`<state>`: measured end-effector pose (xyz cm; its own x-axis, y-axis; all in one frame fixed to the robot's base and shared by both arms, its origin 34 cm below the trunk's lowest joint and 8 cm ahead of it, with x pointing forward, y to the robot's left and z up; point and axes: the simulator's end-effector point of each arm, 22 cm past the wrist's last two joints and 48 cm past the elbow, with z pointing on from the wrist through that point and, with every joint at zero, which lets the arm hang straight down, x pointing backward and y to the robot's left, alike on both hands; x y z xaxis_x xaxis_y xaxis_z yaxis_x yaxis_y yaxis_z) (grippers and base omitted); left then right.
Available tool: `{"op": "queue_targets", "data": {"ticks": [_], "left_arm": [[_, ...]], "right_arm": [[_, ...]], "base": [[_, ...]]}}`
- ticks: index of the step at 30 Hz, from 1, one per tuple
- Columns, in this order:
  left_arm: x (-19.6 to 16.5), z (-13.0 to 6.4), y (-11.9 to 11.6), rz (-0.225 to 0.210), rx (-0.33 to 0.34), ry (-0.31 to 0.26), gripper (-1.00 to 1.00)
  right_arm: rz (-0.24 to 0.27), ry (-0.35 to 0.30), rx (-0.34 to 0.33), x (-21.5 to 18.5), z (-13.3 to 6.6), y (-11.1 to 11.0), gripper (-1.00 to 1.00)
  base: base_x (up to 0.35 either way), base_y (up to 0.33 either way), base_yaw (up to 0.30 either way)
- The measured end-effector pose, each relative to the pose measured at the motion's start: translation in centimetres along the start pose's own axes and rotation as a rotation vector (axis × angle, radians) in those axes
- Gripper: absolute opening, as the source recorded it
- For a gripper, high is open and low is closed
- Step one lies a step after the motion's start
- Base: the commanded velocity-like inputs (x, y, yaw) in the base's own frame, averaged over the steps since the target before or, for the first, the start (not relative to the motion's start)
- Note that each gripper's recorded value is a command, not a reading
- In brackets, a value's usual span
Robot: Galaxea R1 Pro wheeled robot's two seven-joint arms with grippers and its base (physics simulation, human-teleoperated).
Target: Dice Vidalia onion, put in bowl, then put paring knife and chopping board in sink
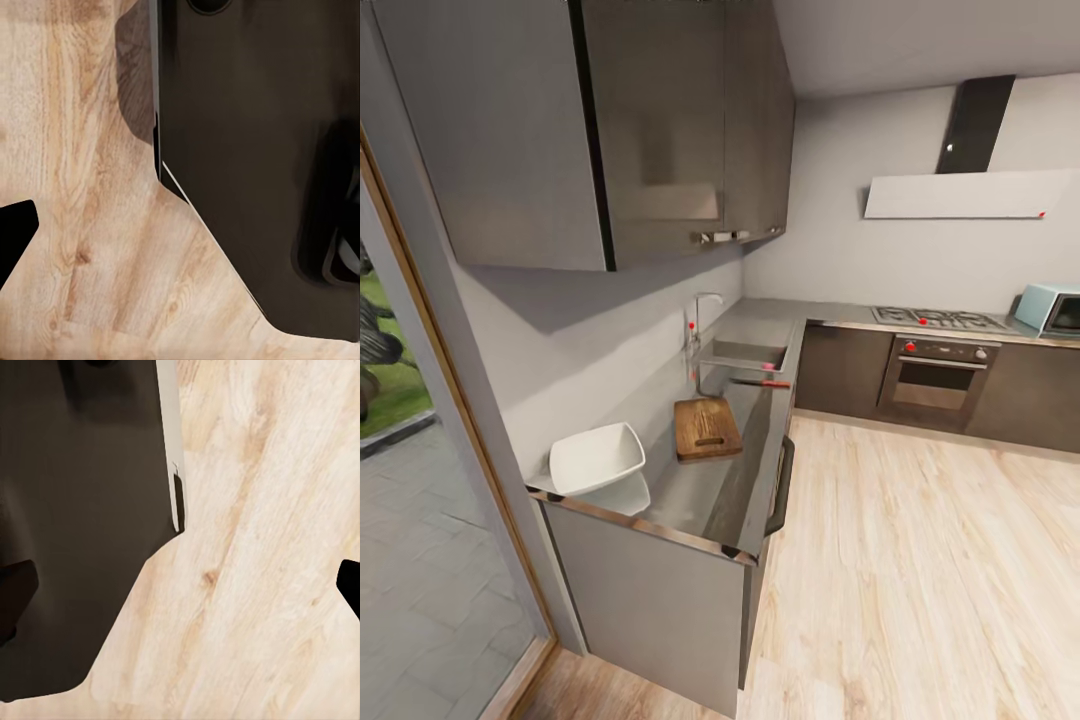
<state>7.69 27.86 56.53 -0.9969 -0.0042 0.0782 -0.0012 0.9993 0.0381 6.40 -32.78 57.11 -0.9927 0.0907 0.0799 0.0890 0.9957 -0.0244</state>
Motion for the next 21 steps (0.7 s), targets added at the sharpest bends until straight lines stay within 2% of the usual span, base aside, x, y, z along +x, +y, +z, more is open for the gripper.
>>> {"op": "queue_targets", "data": {"ticks": [8, 21], "left_arm": [[0.3, -0.9, 0.0, 0.000, 0.000, 0.000, 1.00], [0.8, -2.1, 0.1, 0.000, 0.000, 0.000, 1.00]], "right_arm": [[0.000, 0.000, -0.001, 0.3, -0.8, 0.1, 1.00], [0.000, 0.000, -0.002, 0.8, -2.1, 0.0, 1.00]], "base": [[0.064, 0.000, 0.000], [0.175, 0.000, 0.000]]}}
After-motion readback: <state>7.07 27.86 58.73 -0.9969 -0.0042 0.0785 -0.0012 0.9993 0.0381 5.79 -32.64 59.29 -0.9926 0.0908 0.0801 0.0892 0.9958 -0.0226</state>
